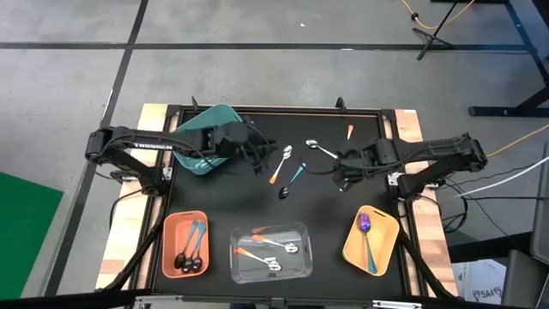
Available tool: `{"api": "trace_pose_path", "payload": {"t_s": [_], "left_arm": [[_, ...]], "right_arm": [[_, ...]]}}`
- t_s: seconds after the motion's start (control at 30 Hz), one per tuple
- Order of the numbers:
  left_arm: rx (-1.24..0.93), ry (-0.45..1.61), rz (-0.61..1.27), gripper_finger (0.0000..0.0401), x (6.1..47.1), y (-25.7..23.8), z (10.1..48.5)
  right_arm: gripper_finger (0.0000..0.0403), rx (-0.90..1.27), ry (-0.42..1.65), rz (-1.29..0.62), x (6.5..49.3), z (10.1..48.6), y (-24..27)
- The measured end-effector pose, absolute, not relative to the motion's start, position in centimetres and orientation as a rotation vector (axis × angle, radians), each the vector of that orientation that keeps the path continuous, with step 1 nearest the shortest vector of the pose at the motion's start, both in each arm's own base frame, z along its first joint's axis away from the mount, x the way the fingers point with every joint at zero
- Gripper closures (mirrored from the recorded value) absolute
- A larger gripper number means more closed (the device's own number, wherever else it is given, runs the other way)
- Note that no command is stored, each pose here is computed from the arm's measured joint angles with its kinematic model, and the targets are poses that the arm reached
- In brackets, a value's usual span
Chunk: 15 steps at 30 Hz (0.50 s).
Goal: Sort silverware by color (type)
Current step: Put the orange spoon into the transparent bin
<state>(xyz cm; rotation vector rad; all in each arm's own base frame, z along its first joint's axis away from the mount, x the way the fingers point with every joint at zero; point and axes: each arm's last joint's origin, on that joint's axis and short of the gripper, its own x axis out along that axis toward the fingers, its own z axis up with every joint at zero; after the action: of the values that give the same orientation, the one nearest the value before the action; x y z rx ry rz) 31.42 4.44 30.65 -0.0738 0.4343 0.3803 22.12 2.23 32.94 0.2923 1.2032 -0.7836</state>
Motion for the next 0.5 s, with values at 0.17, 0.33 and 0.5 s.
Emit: {"api": "trace_pose_path", "payload": {"t_s": [0.17, 0.33, 0.5], "left_arm": [[-0.057, 0.459, 0.365, 0.027, 33.6, 4.2, 28.4], [-0.058, 0.542, 0.386, 0.0256, 35.4, 4.5, 25.1], [-0.086, 0.626, 0.47, 0.0259, 36.7, 4.9, 21.5]], "right_arm": [[0.0311, 0.215, 1.243, -0.723, 22.1, 32.9, 2.1], [0.0311, 0.183, 1.255, -0.697, 22.1, 32.9, 2.1], [0.0311, 0.16, 1.261, -0.678, 22.2, 32.9, 2.1]]}}
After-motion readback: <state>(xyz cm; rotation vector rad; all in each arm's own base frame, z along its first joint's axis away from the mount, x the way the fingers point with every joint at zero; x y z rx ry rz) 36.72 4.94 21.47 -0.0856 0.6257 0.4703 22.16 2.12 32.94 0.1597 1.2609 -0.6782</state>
